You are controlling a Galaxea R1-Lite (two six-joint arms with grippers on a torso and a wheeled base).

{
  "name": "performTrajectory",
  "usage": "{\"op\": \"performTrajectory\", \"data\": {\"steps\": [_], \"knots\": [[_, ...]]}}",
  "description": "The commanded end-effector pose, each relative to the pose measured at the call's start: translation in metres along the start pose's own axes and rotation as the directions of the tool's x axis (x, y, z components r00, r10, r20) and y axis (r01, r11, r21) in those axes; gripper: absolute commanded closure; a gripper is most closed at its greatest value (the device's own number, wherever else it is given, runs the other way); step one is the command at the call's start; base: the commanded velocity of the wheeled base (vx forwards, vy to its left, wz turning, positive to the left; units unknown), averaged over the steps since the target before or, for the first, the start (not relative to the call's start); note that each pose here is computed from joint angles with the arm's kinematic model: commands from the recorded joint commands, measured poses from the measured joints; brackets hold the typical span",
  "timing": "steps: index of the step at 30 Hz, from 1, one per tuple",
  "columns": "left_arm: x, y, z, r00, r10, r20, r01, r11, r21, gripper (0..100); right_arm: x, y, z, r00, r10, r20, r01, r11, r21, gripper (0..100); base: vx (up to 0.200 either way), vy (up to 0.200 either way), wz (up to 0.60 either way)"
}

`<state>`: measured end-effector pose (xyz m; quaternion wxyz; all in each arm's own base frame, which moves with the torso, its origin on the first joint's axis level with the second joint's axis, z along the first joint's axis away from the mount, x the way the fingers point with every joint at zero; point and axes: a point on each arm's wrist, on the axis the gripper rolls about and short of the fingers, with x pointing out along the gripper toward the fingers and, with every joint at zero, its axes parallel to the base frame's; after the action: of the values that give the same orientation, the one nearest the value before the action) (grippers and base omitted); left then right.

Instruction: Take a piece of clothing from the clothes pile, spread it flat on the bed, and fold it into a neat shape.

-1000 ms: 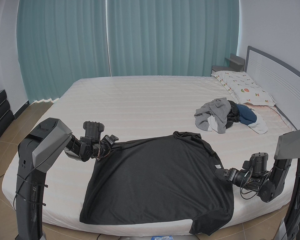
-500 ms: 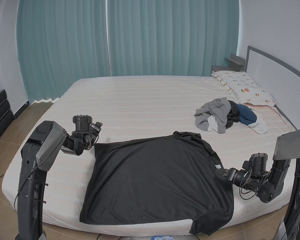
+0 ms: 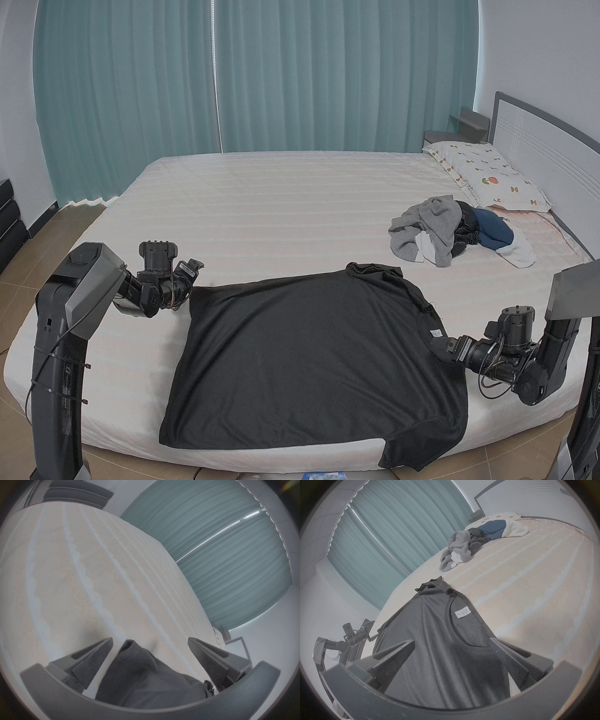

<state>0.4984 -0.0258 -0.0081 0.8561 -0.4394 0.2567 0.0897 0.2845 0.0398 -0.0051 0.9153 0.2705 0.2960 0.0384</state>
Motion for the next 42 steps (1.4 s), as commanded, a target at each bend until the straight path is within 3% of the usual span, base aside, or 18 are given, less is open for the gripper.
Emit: {"op": "performTrajectory", "data": {"steps": [1,5,15,30,36,37,42], "knots": [[0.001,0.001,-0.005,1.000,0.018,-0.019,-0.017,0.999,0.031,100,0.000,0.000,0.001,1.000,0.003,0.002,-0.003,1.000,0.002,0,0.000,0.000,0.00],[0.005,0.000,-0.007,1.000,0.018,-0.009,-0.017,0.999,0.037,100,0.000,0.000,0.001,1.000,0.001,0.002,-0.001,1.000,0.003,0,0.000,0.000,0.00],[0.008,-0.014,0.011,0.992,-0.004,0.125,0.001,1.000,0.028,100,0.002,0.001,0.001,1.000,0.006,0.004,-0.006,1.000,0.001,0,0.000,0.000,0.00],[0.013,-0.009,0.018,0.983,-0.028,0.179,0.024,0.999,0.025,100,0.002,0.006,0.010,0.999,0.025,0.042,-0.027,0.999,0.030,0,0.000,0.000,0.00],[0.014,-0.007,0.018,0.984,-0.025,0.178,0.021,0.999,0.024,100,0.007,0.014,0.023,0.993,0.039,0.115,-0.048,0.995,0.083,0,0.000,0.000,0.00],[0.014,-0.007,0.018,0.984,-0.024,0.177,0.020,1.000,0.022,0,0.008,0.019,0.030,0.987,0.033,0.159,-0.051,0.992,0.115,0,0.000,0.000,0.00],[0.016,-0.006,0.015,0.985,-0.023,0.170,0.020,1.000,0.021,0,0.015,0.023,0.037,0.981,0.034,0.191,-0.061,0.989,0.138,0,0.000,0.000,0.00]]}}
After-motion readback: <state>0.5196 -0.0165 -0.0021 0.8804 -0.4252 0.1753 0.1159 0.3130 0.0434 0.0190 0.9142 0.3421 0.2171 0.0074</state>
